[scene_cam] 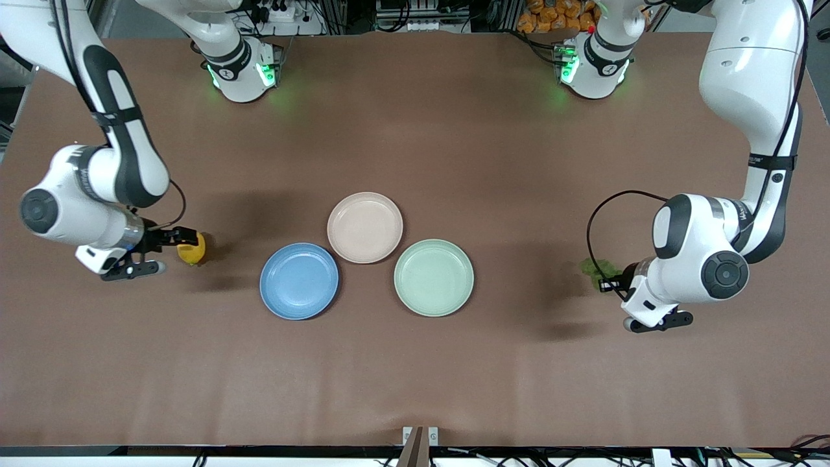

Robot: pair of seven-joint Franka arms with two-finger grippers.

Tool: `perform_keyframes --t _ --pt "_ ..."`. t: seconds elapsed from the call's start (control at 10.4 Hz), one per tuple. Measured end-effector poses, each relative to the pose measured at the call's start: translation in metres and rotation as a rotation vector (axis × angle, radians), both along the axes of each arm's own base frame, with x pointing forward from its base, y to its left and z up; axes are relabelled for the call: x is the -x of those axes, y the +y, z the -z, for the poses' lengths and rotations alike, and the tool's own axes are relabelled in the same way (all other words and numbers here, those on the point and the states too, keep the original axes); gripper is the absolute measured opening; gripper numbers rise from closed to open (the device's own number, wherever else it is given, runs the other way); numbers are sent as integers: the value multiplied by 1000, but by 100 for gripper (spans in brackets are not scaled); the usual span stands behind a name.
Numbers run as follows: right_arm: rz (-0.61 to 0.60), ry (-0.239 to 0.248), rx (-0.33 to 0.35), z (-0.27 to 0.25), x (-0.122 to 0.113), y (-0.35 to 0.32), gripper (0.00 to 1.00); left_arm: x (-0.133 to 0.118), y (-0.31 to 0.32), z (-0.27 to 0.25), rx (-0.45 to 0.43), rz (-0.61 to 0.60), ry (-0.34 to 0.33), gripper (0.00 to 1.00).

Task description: Pick lemon and lettuce from blue and beige plates

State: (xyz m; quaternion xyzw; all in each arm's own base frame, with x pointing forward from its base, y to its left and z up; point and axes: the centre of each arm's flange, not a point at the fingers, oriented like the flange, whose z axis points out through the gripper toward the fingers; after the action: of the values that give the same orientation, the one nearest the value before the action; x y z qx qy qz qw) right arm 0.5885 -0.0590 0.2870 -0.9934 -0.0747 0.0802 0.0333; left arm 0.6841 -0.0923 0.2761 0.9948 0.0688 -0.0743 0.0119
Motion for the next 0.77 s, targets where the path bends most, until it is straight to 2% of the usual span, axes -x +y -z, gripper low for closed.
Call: perform_keyframes --t 0.19,0.29,0.48,0.58,0.77 --pt "-6 35 -9 -30 -13 0 100 -1 -6 -4 3 7 -17 50" --pt "-9 47 -13 -46 -18 1 100 -1 -10 -8 3 14 -22 66" --pt "-3 56 -16 -80 -29 -6 100 2 -16 -20 1 21 -36 93" --pt "6 51 -15 -95 -32 -13 100 9 -14 -26 -3 21 -43 100" --pt "21 34 -11 -110 -35 -23 100 35 -11 -33 -11 24 -74 100"
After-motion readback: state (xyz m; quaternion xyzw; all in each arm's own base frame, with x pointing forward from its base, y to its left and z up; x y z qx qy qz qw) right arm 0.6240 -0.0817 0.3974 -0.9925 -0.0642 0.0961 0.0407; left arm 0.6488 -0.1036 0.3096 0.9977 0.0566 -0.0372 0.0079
